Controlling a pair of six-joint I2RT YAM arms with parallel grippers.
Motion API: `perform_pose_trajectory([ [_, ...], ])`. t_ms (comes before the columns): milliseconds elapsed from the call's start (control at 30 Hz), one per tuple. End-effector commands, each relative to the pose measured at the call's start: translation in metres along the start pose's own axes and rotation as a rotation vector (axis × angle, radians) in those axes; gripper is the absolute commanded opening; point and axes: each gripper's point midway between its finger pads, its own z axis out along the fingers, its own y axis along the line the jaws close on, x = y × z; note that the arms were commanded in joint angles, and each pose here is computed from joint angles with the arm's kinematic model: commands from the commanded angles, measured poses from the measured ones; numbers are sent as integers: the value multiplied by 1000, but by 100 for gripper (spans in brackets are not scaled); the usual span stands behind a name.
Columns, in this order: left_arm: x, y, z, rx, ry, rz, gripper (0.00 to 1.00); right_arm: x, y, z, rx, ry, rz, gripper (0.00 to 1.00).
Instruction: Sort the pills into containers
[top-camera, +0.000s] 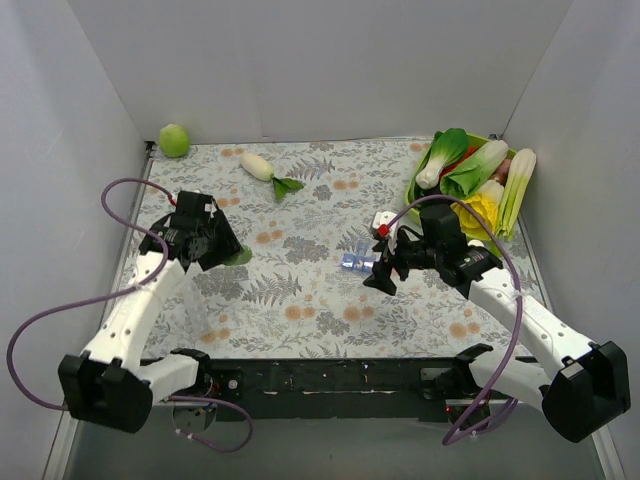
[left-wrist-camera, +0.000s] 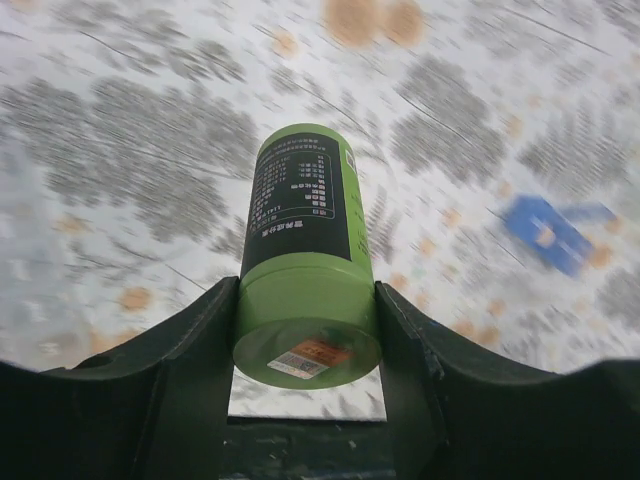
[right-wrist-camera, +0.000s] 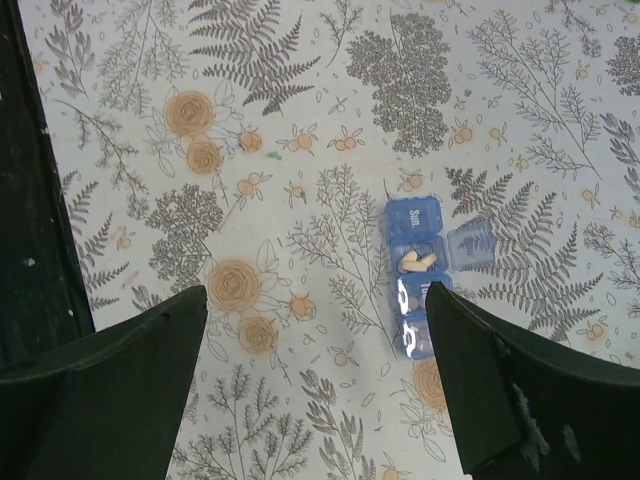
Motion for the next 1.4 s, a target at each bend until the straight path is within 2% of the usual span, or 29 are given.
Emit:
perform_pose_trajectory([
  [0, -43, 66, 23, -304, -40, 83, 0, 5, -2, -8, -40, 9, -70, 97],
  [33, -44, 76, 39, -346, -1, 82, 0, 5, -2, -9, -42, 5, -69, 96],
  [100, -60, 90, 52, -390, -12, 65, 0, 4, -3, -10, -42, -6, -65, 96],
  [267, -79, 98, 79, -429, 31, 60, 0, 6, 2, -13, -58, -13, -80, 96],
  [400, -92, 99, 84, -429, 40, 51, 24, 18, 8, -13, -76, 1, -112, 96],
  [433, -94, 97, 85, -417, 41, 53, 37, 21, 9, -12, -81, 2, -123, 96],
  [500, -100, 106, 84, -424, 41, 16, 47, 28, 9, -11, -86, 8, -158, 97],
  [533, -100, 105, 84, -418, 42, 14, 57, 30, 9, -11, -85, 7, -174, 97],
  [667, -114, 99, 79, -389, 16, -4, 71, 39, 3, -10, -88, 4, -253, 98],
  [867, -138, 77, 60, -328, -49, -15, 80, 53, -27, -10, -71, 15, -273, 96],
  [933, -145, 57, 52, -239, -62, -2, 84, 57, -36, -11, -74, 20, -314, 95],
  [967, -149, 49, 42, -201, -87, 21, 85, 65, -41, -11, -86, 20, -309, 95],
  [1000, -146, 22, 37, -64, -64, 38, 86, 69, -43, -10, -94, 25, -324, 95],
  [1033, -145, 8, 32, 5, -68, 63, 84, 73, -45, -10, -110, 32, -372, 95],
  [1100, -127, -50, 14, 228, -62, 199, 79, 82, -51, -5, -131, 44, -358, 95],
  [1133, -115, -66, 13, 271, -51, 247, 78, 78, -56, -4, -134, 44, -374, 94],
  [1167, -88, -97, 11, 340, -13, 330, 77, 81, -58, -1, -151, 45, -358, 94],
  [1200, -74, -113, 13, 385, 11, 349, 75, 80, -59, 1, -163, 41, -354, 94],
  [1233, -50, -121, 21, 421, 81, 353, 65, 78, -61, 3, -175, 38, -346, 94],
  [1267, -23, -136, 25, 454, 140, 376, 61, 71, -63, 5, -202, 25, -321, 94],
  [1333, 9, -145, 49, 454, 218, 365, 57, 65, -66, 7, -227, 22, -297, 93],
  [1367, 37, -146, 59, 451, 277, 381, 57, 65, -66, 10, -255, 26, -261, 93],
])
